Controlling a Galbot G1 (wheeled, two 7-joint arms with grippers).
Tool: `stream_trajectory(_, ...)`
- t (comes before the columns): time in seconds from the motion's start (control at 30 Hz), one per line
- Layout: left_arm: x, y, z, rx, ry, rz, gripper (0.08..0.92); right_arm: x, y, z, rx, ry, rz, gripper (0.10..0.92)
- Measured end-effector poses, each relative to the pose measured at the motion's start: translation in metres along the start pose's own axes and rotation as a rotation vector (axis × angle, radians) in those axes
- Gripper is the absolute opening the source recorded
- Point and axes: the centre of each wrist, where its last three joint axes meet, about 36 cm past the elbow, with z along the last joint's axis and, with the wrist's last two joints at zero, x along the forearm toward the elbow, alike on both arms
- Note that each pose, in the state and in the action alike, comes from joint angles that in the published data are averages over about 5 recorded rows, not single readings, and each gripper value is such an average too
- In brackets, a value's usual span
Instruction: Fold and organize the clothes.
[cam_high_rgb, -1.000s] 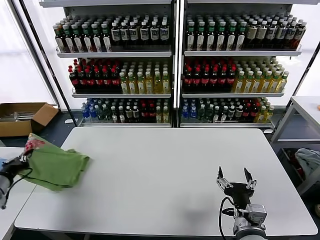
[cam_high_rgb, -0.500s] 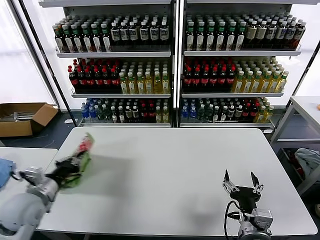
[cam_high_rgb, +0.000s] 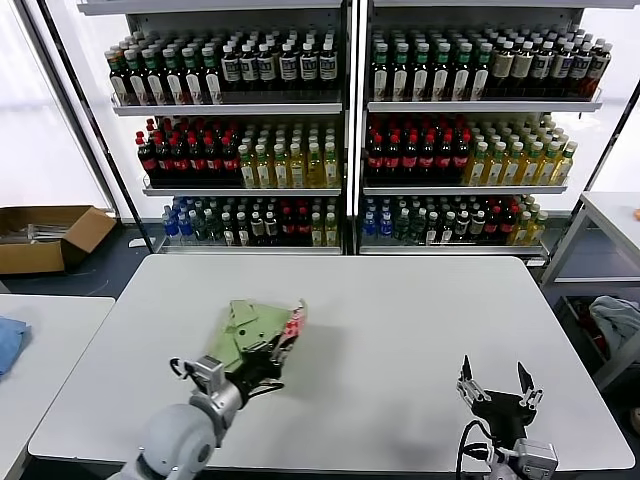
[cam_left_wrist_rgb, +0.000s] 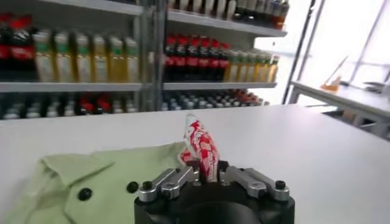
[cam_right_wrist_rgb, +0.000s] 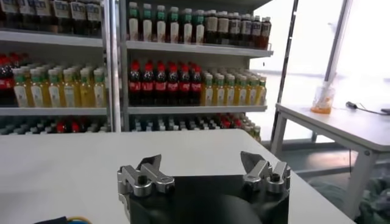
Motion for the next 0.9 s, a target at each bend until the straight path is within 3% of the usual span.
stream_trajectory(0.23,-0.027,-0.035,0.003,0.069,-0.04,0.073,0.488,0.0,0.007,0.0,0.014,0.009,-0.001,0.823)
stream_trajectory(0.43,-0.033,-0.044,-0.002,0.074,-0.072,0.068,0.67,-0.006,0.015,-0.001,-0.013,0.04,-0.05,0.823)
stream_trajectory(0.6,-0.027,-0.035,-0.016,0.016,-0.102,0.007,0.797,-0.02,0.026,-0.009,-0.097,0.095,-0.144,0.823)
stream_trajectory(0.9,-0.003,-0.002,-0.032,-0.07,-0.129,-0.173,0.823,-0.055,0.063,-0.018,-0.255,0.211,-0.344,0.823)
